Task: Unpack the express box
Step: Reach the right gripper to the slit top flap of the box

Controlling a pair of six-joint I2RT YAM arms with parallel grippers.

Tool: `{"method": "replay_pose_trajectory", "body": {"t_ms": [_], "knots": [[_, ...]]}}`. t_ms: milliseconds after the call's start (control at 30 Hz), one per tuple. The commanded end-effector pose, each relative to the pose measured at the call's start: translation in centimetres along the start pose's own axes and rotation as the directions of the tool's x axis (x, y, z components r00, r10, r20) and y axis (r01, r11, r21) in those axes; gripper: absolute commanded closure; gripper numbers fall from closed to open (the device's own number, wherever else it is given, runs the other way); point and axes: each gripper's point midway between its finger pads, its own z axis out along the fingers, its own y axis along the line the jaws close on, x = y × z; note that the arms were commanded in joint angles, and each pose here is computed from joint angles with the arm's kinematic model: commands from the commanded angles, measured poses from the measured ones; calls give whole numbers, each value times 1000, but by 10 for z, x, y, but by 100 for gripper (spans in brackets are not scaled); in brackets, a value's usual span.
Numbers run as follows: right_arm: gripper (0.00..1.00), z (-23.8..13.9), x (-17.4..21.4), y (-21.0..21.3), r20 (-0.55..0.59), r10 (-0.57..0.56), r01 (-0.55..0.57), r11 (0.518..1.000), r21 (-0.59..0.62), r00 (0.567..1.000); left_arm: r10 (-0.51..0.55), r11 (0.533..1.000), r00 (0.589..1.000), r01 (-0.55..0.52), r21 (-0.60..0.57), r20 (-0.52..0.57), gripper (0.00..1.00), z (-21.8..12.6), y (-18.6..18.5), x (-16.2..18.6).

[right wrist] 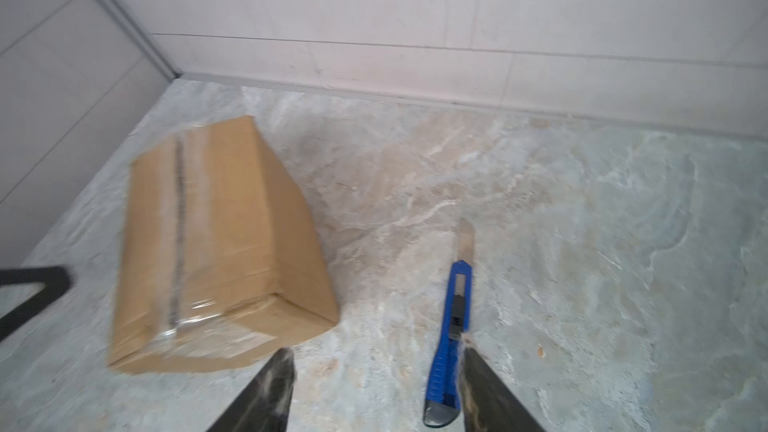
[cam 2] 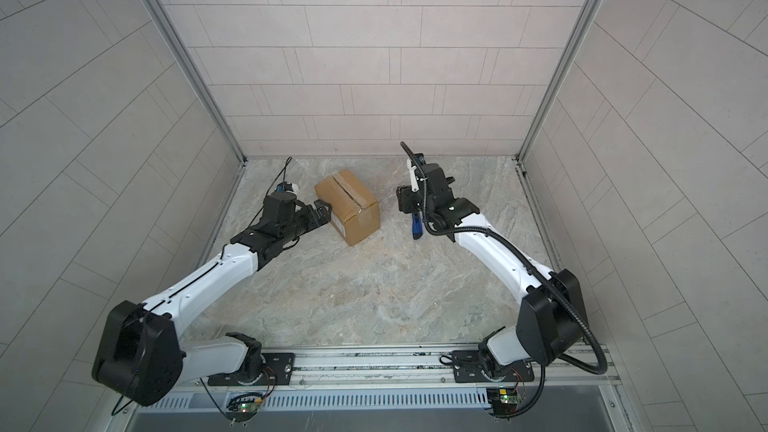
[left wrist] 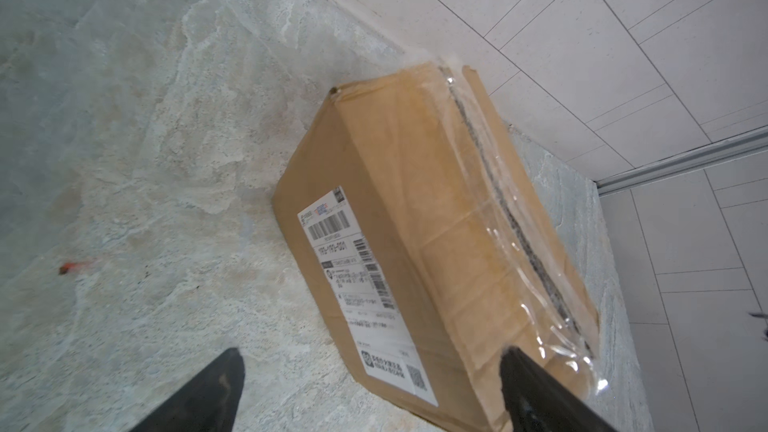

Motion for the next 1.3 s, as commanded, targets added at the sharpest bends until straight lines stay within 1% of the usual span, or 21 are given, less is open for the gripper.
{"method": "replay_pose_trajectory", "body": {"t_ms": [0,100,167,233,367,467,600,667,800,1000,1100,1167,1267], "knots": [[33,-11,5,12,-58,-133,137,989,55,989,8,999,1000,-9,33,11,2,12,-13,-14],[32,-11,2,41,-87,-224,227,974,23,971,1,1000,1000,-1,-2,-22,3,28,-8,-8],[32,-6,5,57,-119,-312,318,948,32,943,-11,1000,999,10,-23,-45,4,36,-3,-3],[32,1,10,71,-152,-354,360,933,15,923,-18,999,998,15,-48,-62,4,42,3,3],[32,20,18,90,-194,-404,409,912,-14,894,-20,996,996,13,-83,-84,4,48,13,11],[33,38,30,96,-237,-430,439,899,-19,871,-22,996,996,14,-91,-89,5,49,16,14],[34,52,39,98,-265,-447,459,888,-20,854,-20,996,996,12,-90,-88,4,48,17,15],[34,56,40,98,-266,-452,466,885,-9,852,-19,996,996,11,-88,-91,5,48,17,16],[34,66,41,87,-279,-470,504,861,64,838,-21,996,995,12,-86,-95,5,49,17,18],[38,74,31,75,-262,-491,543,819,186,831,-20,996,995,11,-89,-99,5,49,19,20],[43,76,24,71,-245,-495,546,805,232,834,-20,996,994,10,-94,-108,5,51,21,23],[48,75,18,69,-232,-491,540,802,256,840,-19,995,994,8,-96,-110,5,51,22,24],[54,74,10,71,-210,-494,535,804,259,844,-18,995,993,7,-95,-114,5,51,22,25]]}}
